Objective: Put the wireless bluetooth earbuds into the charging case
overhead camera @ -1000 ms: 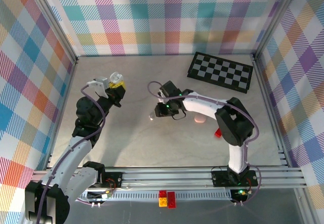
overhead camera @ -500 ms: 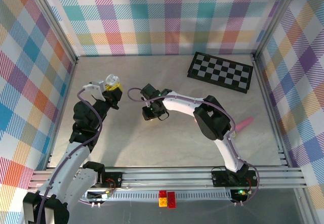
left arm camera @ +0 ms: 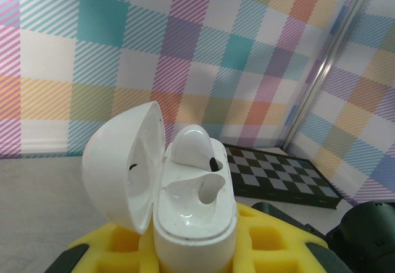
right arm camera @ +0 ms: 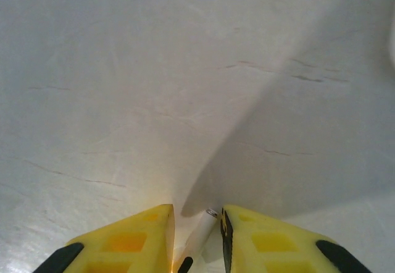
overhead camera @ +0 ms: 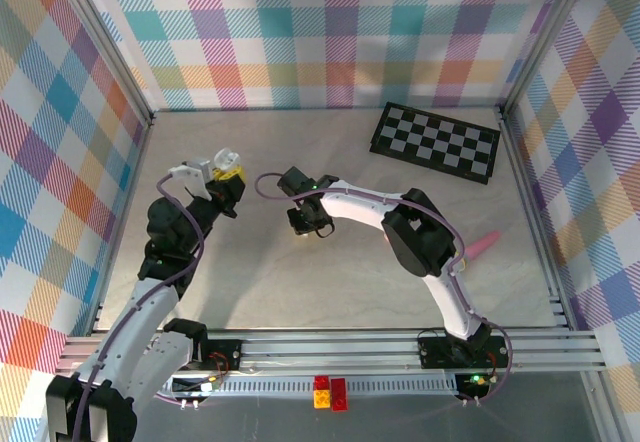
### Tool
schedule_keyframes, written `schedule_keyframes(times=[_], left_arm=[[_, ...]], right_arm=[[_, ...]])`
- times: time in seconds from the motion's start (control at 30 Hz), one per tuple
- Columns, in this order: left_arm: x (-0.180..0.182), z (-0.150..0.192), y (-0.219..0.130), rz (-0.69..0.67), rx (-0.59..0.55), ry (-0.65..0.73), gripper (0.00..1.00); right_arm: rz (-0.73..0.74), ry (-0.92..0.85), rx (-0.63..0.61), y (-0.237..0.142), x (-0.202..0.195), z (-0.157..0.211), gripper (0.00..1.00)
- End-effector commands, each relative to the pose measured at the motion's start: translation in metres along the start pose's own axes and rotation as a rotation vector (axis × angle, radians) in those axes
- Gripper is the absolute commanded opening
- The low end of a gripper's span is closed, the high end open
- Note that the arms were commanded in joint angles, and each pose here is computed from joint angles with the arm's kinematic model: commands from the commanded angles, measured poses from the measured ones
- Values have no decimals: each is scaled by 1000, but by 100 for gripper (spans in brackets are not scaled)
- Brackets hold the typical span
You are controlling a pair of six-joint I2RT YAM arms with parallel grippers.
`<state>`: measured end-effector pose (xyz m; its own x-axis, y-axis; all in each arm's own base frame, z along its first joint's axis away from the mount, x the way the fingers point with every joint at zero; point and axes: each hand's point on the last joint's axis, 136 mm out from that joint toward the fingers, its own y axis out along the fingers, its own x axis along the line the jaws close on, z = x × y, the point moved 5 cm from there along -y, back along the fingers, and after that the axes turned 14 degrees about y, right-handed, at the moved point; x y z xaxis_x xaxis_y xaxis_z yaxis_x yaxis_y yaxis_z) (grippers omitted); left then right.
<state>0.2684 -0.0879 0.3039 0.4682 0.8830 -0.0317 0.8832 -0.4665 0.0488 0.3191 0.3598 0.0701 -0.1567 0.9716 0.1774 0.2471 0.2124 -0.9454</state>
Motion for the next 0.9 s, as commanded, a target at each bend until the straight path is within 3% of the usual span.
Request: schedule_keyframes(times=[0.0, 0.23, 0.4, 0.63, 0.87], left_arm=[[-1, -14, 0, 26, -50, 25, 0], [-2, -14, 3, 41, -48, 22, 0], [-2, -13, 5, 50, -45, 18, 0], [-4, -13, 6, 63, -41, 11, 0], [-3, -10, 7, 61, -34, 9, 0]], right_arm=[[89, 86, -5, -13, -27, 2, 29], [87, 146, 3, -20, -48, 7, 33], [-52, 60, -52, -36, -33, 0, 39], [-77, 22, 19, -28, -22, -2, 43], [6, 88, 136, -30, -30, 12, 44]])
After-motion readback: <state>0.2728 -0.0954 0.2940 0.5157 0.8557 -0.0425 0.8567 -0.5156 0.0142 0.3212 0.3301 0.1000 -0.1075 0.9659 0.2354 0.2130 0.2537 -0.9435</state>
